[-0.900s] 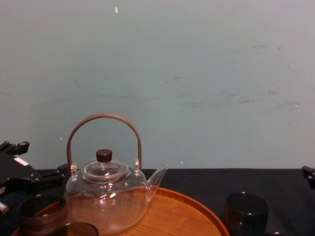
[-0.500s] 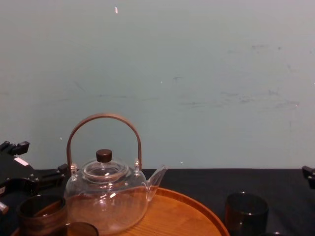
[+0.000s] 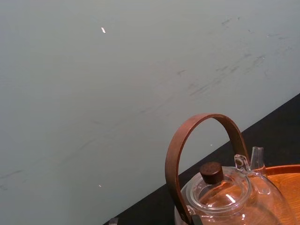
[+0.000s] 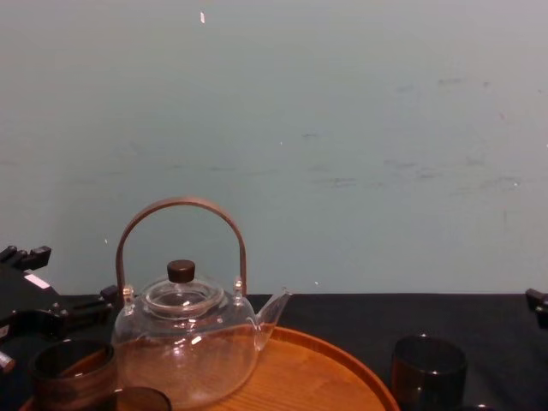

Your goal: Pick up the glass from the table and place it on the tray.

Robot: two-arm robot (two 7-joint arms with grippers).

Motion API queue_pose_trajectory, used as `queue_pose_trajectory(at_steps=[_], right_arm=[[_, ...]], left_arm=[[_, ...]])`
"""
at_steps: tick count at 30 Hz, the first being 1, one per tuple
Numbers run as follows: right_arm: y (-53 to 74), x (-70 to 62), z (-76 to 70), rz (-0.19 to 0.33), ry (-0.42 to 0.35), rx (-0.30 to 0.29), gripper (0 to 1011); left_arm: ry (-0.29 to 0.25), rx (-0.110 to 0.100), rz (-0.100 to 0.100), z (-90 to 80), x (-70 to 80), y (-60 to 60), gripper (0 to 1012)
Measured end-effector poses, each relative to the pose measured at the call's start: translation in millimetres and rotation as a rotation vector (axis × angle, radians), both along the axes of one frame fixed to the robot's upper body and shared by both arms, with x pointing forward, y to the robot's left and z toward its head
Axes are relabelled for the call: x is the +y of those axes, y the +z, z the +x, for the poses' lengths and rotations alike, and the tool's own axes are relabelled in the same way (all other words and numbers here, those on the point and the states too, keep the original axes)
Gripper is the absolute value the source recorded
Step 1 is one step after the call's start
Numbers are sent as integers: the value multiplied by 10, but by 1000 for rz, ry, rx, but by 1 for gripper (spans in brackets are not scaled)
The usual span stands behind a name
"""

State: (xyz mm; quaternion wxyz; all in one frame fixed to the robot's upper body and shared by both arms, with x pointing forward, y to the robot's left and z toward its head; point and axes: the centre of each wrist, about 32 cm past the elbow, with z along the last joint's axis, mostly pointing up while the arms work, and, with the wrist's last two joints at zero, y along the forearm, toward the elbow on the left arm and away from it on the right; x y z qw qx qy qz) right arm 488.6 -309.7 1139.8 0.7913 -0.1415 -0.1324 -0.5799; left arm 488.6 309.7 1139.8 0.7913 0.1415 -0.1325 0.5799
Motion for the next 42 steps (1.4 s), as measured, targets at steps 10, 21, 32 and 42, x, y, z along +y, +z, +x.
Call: queue_pose_trajectory(at_steps=[10, 21, 32, 42], right_arm=[[0, 0, 0, 0, 0, 0, 1002], [0, 0, 0, 0, 0, 0, 1002], [1, -2, 3, 2, 1, 1, 1002], [111, -59, -58, 26, 85, 52, 1002]], left_arm=[[0, 0, 0, 0, 0, 0, 1001], [0, 0, 0, 0, 0, 0, 1001], [0, 0, 0, 0, 0, 0, 1001], [0, 0, 0, 0, 0, 0, 1001]])
